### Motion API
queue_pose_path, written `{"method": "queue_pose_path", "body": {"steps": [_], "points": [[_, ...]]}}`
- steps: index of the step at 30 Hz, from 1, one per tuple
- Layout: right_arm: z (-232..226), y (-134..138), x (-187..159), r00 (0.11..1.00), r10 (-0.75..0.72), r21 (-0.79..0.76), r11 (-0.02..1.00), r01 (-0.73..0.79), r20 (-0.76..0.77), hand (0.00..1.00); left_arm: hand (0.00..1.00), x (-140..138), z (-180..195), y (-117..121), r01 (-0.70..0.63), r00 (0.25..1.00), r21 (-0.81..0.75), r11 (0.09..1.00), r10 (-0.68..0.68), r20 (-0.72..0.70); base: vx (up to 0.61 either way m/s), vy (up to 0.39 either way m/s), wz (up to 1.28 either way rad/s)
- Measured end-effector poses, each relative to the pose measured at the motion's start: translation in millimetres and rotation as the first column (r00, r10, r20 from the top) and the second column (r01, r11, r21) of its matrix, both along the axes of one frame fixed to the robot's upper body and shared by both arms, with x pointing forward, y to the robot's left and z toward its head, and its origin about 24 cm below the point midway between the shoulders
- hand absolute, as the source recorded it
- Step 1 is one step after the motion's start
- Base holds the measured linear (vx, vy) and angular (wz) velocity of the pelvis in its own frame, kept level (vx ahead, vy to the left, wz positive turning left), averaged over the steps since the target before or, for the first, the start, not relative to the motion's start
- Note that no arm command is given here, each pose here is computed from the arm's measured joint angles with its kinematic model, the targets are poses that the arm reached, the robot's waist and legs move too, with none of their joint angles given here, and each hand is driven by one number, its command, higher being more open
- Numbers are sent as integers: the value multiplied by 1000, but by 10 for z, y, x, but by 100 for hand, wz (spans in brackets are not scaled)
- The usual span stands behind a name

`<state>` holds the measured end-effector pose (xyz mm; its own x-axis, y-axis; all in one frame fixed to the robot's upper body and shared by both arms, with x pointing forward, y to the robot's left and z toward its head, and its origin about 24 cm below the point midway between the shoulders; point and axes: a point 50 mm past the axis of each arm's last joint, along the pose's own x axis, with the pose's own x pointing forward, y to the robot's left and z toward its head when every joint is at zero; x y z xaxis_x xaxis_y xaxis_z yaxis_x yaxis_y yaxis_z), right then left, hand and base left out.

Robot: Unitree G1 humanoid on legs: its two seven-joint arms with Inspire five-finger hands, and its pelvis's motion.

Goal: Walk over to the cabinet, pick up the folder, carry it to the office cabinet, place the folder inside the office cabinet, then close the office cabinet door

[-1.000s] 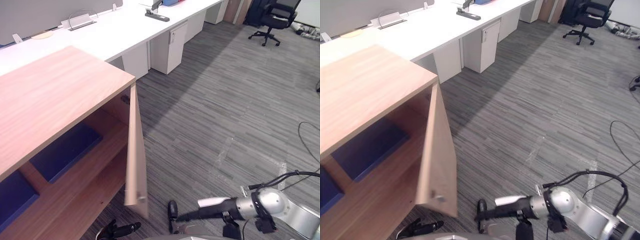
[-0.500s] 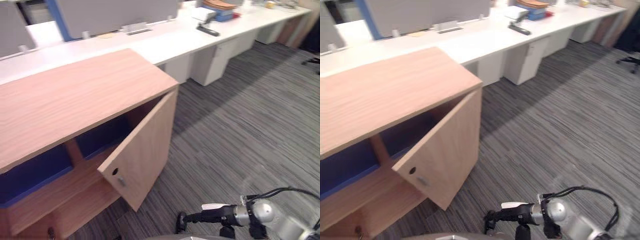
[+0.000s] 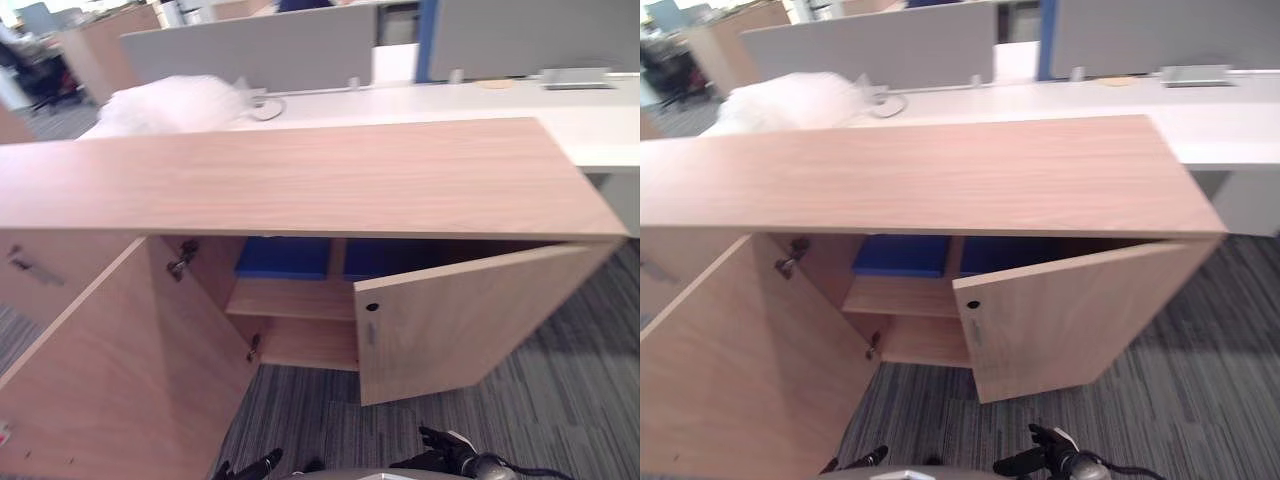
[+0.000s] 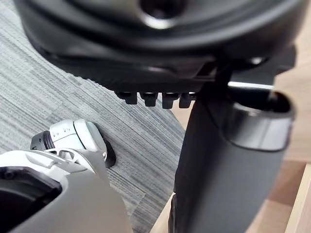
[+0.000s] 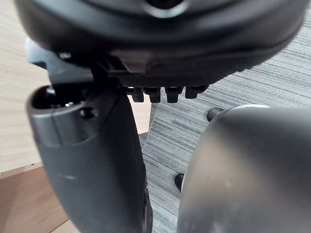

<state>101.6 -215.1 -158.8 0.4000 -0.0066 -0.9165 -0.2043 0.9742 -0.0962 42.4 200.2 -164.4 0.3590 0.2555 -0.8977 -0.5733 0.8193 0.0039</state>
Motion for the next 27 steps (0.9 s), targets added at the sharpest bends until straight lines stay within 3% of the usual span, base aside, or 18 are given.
{"method": "queue_pose_path", "body": {"steps": [6,10,14,16,19,27], "points": [[-8,526,76,993,92,95,991,-98,72,100,100,-56,37,167,-70,998,50,996,69,5,99,-76,77],[18,675,173,991,86,136,986,-100,106,100,100,-48,17,123,-157,988,25,987,157,8,-22,5,90],[6,535,125,995,-39,151,988,25,92,100,100,-245,-21,148,-220,974,22,975,221,-53,71,154,116],[-12,338,65,978,-199,154,970,188,64,100,100,-342,-35,204,-231,968,24,973,232,-97,142,207,131],[-72,258,-163,916,-400,191,899,393,-2,100,100,-491,-44,251,-251,955,29,968,252,-157,136,117,130],[-102,179,-307,803,-593,222,778,588,-51,100,100,-511,-50,210,-206,964,14,978,205,-166,133,46,77]]}}
